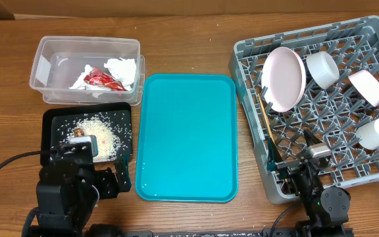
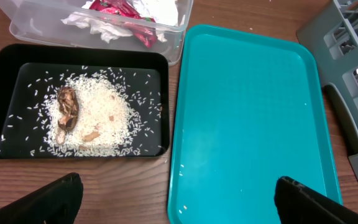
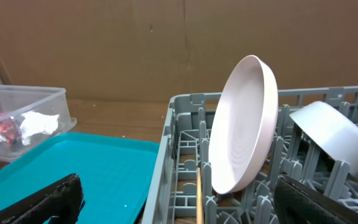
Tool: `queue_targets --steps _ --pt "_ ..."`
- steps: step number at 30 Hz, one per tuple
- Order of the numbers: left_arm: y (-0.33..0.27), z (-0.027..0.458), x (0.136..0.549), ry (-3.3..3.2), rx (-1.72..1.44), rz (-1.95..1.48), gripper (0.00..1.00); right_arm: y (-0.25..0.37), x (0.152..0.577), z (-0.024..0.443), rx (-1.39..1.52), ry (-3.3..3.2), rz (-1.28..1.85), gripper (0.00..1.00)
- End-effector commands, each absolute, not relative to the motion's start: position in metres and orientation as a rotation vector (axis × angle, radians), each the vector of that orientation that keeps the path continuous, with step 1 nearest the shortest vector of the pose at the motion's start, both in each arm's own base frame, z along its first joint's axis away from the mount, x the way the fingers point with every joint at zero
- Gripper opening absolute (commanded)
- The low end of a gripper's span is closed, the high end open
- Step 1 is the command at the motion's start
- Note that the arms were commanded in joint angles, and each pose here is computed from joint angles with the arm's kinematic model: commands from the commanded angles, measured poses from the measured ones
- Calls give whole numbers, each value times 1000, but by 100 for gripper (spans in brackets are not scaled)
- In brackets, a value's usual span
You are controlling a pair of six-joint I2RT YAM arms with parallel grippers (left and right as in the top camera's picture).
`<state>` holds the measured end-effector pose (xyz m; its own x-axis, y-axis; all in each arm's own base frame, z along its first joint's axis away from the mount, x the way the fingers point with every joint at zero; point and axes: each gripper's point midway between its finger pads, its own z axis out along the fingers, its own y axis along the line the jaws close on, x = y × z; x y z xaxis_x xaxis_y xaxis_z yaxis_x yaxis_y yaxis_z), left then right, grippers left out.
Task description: Sort waste into correct bins and load items into the dishwasher
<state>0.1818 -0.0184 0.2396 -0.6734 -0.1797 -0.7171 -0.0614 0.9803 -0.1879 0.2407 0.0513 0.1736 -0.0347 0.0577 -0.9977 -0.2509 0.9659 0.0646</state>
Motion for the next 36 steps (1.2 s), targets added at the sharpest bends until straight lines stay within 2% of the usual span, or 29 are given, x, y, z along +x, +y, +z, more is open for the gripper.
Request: queue_targets --steps 1,36 --pt "-17 239 182 2307 -182 -182 100 52 240 173 -173 1577 234 100" --pt "-17 239 182 2307 -182 -182 100 17 246 170 -24 1594 85 100"
